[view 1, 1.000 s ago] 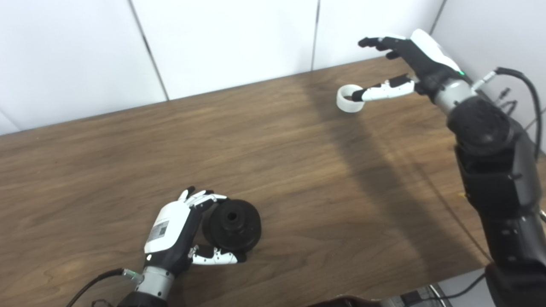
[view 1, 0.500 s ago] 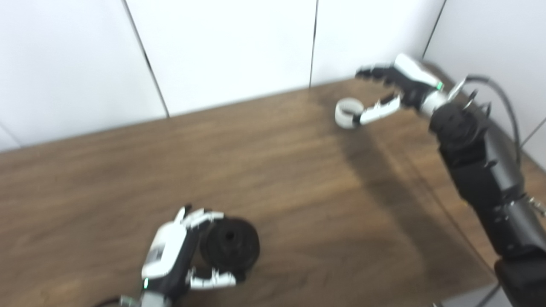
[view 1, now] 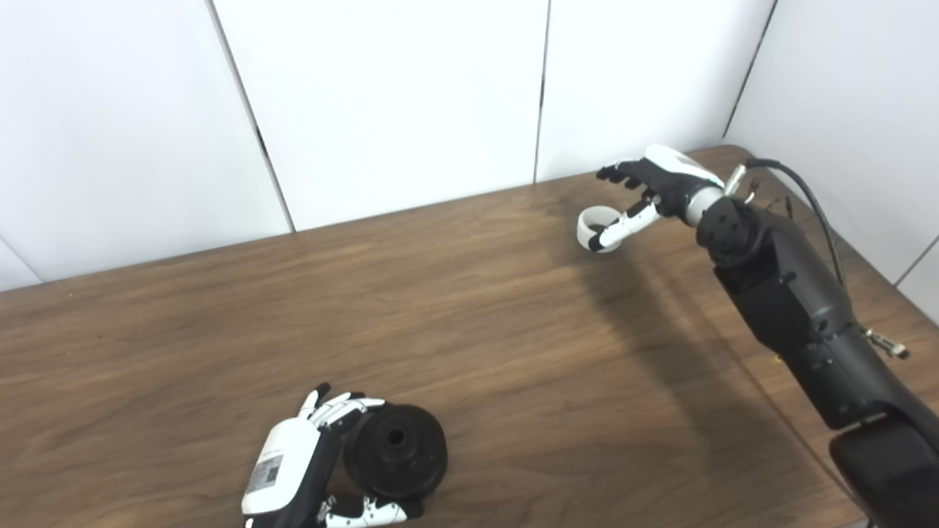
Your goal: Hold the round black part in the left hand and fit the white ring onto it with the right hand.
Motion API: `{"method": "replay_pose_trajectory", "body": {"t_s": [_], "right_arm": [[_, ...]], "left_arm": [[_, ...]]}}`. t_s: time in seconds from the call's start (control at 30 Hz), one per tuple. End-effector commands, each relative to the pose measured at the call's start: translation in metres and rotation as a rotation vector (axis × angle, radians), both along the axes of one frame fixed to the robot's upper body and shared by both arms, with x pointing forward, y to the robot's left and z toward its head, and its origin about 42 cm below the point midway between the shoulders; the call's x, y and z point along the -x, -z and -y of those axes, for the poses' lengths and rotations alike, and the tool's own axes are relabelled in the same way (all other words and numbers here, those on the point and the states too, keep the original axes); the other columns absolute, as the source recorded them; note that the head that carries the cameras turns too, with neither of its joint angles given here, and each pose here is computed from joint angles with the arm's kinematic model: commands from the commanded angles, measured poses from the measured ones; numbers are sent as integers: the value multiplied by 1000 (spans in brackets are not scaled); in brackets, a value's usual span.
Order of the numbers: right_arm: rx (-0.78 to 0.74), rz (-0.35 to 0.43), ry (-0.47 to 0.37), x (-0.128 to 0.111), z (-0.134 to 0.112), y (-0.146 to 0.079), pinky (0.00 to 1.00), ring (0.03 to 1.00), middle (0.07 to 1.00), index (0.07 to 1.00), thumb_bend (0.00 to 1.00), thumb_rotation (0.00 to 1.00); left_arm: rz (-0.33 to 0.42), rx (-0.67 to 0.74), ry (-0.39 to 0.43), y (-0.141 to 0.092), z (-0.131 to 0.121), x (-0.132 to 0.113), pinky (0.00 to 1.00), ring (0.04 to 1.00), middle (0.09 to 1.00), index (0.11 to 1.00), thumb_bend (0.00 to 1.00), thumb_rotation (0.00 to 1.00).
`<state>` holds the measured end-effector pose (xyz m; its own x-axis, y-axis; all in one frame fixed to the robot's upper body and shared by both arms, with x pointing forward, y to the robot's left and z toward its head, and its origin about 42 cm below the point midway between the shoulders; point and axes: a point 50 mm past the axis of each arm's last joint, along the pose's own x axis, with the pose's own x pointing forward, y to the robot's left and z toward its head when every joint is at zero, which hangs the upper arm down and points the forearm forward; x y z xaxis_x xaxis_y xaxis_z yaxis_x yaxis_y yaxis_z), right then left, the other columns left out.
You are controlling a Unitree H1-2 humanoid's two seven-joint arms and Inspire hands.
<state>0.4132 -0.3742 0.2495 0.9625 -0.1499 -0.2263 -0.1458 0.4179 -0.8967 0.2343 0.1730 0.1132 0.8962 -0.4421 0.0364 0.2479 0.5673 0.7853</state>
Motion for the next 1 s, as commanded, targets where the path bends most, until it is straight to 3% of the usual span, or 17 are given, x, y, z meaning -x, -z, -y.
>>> {"method": "replay_pose_trajectory", "body": {"t_s": [0.0,0.17,0.97], "right_arm": [[37,78,-7,-12,-6,-27,726,839,857,844,955,283],[62,60,-6,-16,-9,-19,821,887,869,848,947,270],[108,-16,13,-23,-1,-3,919,935,898,851,923,250]], "left_arm": [[-28,-36,11,7,-2,3,1000,855,769,484,523,50],[-29,-39,14,7,-2,4,1000,851,767,483,523,49],[-24,-46,13,4,-1,8,1000,850,770,484,523,50]]}}
